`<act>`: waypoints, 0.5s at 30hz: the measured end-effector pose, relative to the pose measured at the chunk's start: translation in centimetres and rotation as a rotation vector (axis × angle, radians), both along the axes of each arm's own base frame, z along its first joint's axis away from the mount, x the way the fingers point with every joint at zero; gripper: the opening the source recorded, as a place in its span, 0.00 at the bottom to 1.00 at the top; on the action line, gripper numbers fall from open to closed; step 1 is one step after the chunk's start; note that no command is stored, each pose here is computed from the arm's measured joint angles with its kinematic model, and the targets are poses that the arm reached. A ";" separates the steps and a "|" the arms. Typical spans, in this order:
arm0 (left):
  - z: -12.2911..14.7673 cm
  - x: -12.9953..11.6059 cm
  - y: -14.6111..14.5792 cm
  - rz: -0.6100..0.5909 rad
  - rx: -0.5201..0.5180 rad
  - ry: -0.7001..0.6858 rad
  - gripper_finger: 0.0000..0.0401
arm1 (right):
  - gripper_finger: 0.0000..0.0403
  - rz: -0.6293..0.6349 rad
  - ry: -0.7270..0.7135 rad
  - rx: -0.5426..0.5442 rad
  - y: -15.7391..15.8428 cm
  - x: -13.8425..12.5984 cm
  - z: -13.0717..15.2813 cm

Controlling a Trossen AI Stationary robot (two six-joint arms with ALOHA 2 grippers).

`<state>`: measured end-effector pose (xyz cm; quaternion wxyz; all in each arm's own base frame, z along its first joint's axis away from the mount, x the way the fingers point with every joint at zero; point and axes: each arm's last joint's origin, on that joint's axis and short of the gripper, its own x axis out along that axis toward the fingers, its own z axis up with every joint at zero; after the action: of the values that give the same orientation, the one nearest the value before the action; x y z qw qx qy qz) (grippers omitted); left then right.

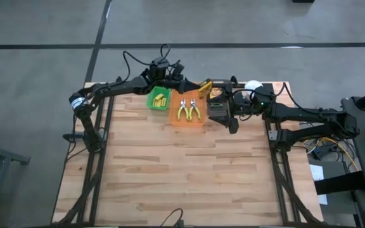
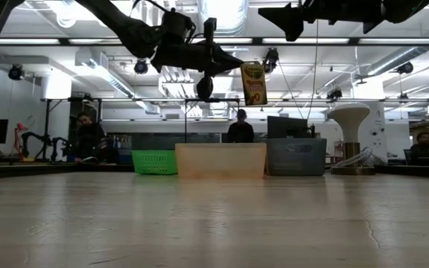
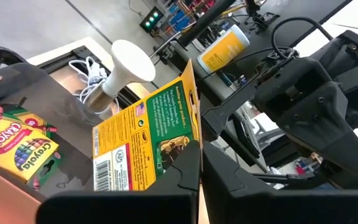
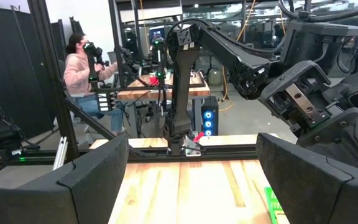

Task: Pick & Place School Supplies
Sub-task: Put the yellow crayon box into the black bin

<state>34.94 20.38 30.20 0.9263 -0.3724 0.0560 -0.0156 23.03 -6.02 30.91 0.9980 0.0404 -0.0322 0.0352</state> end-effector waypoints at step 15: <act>-0.1 0.1 -0.2 -0.005 0.000 0.008 0.02 | 0.87 0.000 0.000 0.000 0.0 0.0 0.0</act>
<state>35.08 20.14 30.10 0.9260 -0.3722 0.0607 -0.0165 23.03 -6.02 30.91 0.9980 0.0404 -0.0322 0.0353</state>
